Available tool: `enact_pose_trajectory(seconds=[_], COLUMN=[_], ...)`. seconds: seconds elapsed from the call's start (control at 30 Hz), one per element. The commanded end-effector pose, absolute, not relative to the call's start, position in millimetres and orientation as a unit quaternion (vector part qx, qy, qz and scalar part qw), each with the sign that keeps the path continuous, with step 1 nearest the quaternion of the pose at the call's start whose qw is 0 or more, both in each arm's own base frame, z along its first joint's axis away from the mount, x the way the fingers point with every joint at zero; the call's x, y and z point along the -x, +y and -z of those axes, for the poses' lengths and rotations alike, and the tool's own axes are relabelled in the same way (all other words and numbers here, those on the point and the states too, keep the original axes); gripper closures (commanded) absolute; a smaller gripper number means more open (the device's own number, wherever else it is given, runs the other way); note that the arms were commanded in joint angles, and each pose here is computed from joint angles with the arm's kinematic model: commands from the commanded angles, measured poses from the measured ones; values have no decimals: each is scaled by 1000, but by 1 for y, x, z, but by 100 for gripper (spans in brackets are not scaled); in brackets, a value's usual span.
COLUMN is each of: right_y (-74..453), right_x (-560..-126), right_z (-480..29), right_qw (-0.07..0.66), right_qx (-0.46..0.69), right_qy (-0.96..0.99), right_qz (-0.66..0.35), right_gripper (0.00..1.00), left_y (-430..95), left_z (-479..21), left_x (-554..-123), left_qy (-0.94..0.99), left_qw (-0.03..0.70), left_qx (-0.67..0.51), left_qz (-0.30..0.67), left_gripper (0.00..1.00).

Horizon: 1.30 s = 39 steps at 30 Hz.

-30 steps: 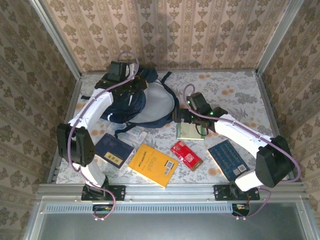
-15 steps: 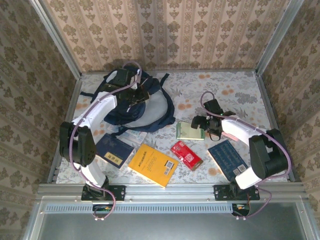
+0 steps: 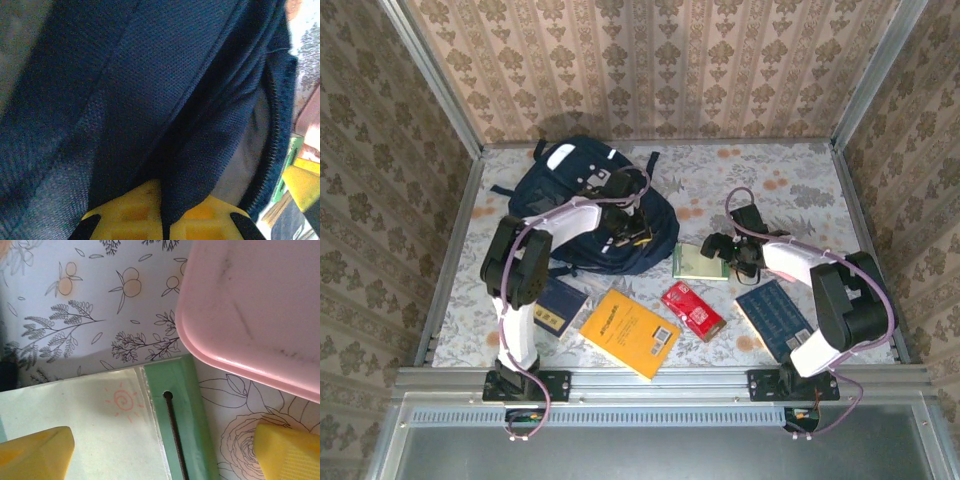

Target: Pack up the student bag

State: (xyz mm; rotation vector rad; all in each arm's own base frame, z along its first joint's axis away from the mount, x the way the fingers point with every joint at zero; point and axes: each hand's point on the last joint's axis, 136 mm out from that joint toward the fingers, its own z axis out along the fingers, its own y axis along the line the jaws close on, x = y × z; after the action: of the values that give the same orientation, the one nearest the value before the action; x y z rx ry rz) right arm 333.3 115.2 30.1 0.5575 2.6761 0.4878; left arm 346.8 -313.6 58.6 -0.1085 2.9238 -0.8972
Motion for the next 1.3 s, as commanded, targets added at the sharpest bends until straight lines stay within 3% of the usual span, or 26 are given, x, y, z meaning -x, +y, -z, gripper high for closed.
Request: enact_pose_trajectory(seconds=[0.0, 0.23, 0.67, 1.03, 1.27], right_y=[164, 188, 198, 208, 185], right_x=[-326, -330, -336, -345, -342], right_z=[-28, -36, -83, -113, -92], right_qw=[143, 128, 160, 174, 195], right_qx=[-178, -180, -198, -206, -213], right_qy=[927, 900, 855, 814, 858], right_qz=[-298, -377, -452, -515, -424], right_gripper=[8, 15, 20, 56, 81], left_y=[-327, -331, -323, -321, -306], left_z=[-19, 13, 7, -4, -29], left_x=[-312, -299, -308, -321, -342], left_qy=[959, 969, 973, 968, 961], left_qw=[-36, -51, -39, -32, -8], left_qx=[63, 50, 46, 58, 82], left_qz=[274, 236, 222, 243, 265], left_gripper=[100, 100, 100, 100, 100])
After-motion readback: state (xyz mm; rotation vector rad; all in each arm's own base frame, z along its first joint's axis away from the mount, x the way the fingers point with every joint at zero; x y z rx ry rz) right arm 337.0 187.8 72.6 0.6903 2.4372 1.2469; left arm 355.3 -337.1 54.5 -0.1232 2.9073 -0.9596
